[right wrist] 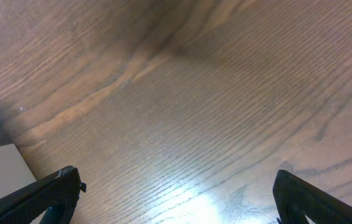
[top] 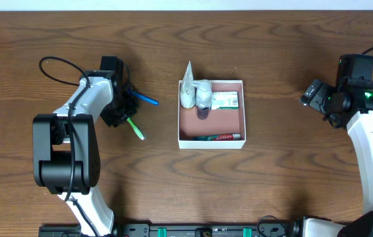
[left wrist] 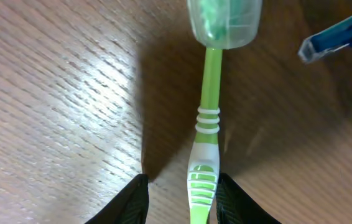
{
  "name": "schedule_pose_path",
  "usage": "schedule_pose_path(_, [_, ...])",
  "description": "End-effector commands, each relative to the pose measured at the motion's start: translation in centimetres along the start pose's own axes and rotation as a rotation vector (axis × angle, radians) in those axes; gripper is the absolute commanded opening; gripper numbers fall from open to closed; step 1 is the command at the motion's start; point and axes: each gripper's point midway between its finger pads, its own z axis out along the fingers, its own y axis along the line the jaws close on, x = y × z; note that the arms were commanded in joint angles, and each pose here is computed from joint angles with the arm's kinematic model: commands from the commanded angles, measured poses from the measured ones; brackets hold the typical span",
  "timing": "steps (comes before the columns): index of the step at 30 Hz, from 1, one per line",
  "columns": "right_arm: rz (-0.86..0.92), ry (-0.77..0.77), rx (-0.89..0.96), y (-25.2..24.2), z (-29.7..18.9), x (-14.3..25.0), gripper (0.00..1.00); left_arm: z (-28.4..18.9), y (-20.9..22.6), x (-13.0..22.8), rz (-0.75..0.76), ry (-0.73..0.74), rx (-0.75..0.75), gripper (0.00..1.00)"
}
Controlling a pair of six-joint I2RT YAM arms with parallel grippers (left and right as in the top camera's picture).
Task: Pack container
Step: 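Grasp the green toothbrush handle with the left gripper, then carry the toothbrush into the box and lay it diagonally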
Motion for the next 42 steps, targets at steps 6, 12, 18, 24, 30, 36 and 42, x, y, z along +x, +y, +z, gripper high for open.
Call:
schedule_pose_path(6, [0.017,-0.030,-0.005,-0.1,-0.8,-0.7,0.99,0.1,0.5,-0.5,0.060,-0.013,-0.031,0.10])
schedule_pose_path(12, [0.017,-0.031,-0.005,-0.1,-0.8,-0.7,0.99,0.0,0.4,-0.5,0.137,-0.011,-0.030,0.10])
schedule_pose_path(18, [0.016,-0.031,-0.005,-0.1,-0.8,-0.7,0.99,-1.5,-1.2,-0.1,0.248,0.004,0.064,0.09])
schedule_pose_path(24, [0.017,-0.030,-0.005,-0.1,-0.8,-0.7,0.99,-6.6,-3.3,-0.2,0.379,-0.045,0.188,0.09])
schedule_pose_path(30, [0.017,-0.031,-0.005,-0.1,-0.8,-0.7,0.99,-14.2,-5.4,0.9,0.555,-0.192,0.304,0.09])
schedule_pose_path(36, [0.017,-0.030,-0.005,-0.1,-0.8,-0.7,0.99,-22.5,-8.9,5.4,0.826,-0.435,0.446,0.09])
schedule_pose_path(42, [0.017,-0.031,-0.005,-0.1,-0.8,-0.7,0.99,-29.2,-12.2,11.1,1.045,-0.670,0.565,0.06])
